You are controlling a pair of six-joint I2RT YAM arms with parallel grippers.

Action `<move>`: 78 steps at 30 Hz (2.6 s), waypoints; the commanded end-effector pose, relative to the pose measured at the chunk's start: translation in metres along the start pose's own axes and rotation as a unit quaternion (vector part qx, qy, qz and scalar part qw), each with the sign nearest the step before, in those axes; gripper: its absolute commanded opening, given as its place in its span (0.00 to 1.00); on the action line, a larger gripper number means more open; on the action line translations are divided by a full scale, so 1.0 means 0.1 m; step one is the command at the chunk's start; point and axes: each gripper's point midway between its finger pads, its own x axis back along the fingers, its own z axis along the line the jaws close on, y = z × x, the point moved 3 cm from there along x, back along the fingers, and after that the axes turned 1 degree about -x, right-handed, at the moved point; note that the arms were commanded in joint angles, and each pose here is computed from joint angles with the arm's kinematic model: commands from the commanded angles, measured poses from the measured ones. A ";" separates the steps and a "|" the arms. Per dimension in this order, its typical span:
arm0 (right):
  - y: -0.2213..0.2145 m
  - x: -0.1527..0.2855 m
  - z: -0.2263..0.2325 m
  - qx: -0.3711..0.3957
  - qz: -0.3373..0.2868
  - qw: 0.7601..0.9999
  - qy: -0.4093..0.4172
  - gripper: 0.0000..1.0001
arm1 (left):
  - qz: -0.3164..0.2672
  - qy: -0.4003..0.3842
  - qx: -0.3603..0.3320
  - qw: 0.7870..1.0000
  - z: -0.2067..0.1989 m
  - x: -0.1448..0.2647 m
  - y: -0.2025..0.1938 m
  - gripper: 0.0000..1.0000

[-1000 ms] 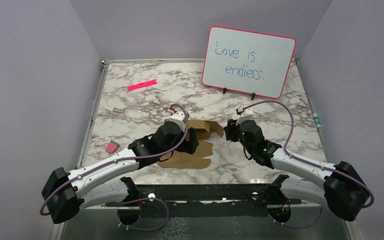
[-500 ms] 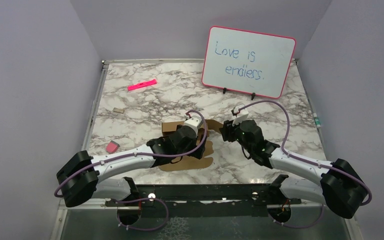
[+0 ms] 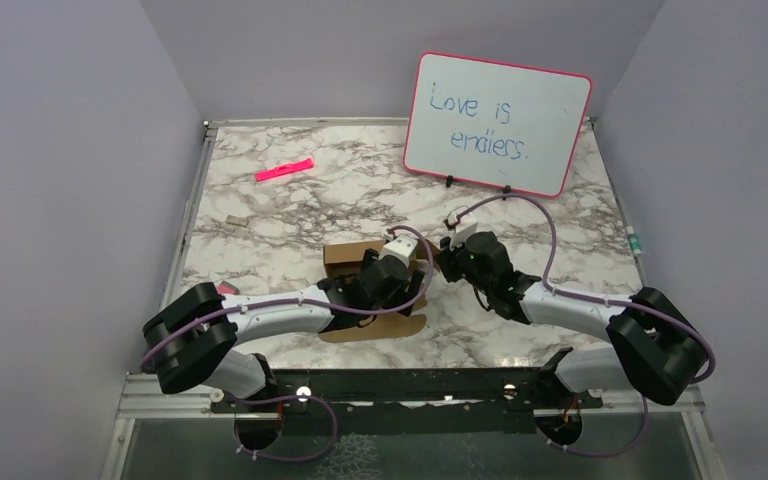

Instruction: Fold the paper box

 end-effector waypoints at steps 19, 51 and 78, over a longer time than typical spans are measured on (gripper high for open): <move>0.06 0.13 0.30 0.036 -0.010 0.992 0.121 0.08 | -0.100 0.157 -0.060 0.981 0.13 -0.41 0.06 0.81; 0.04 0.17 0.39 0.049 -0.017 0.986 0.157 0.08 | -0.139 0.156 0.043 0.977 0.55 -0.26 0.24 0.56; 0.02 0.16 0.41 0.049 -0.017 0.985 0.165 0.09 | -0.120 0.095 -0.019 0.988 0.39 -0.44 0.03 0.76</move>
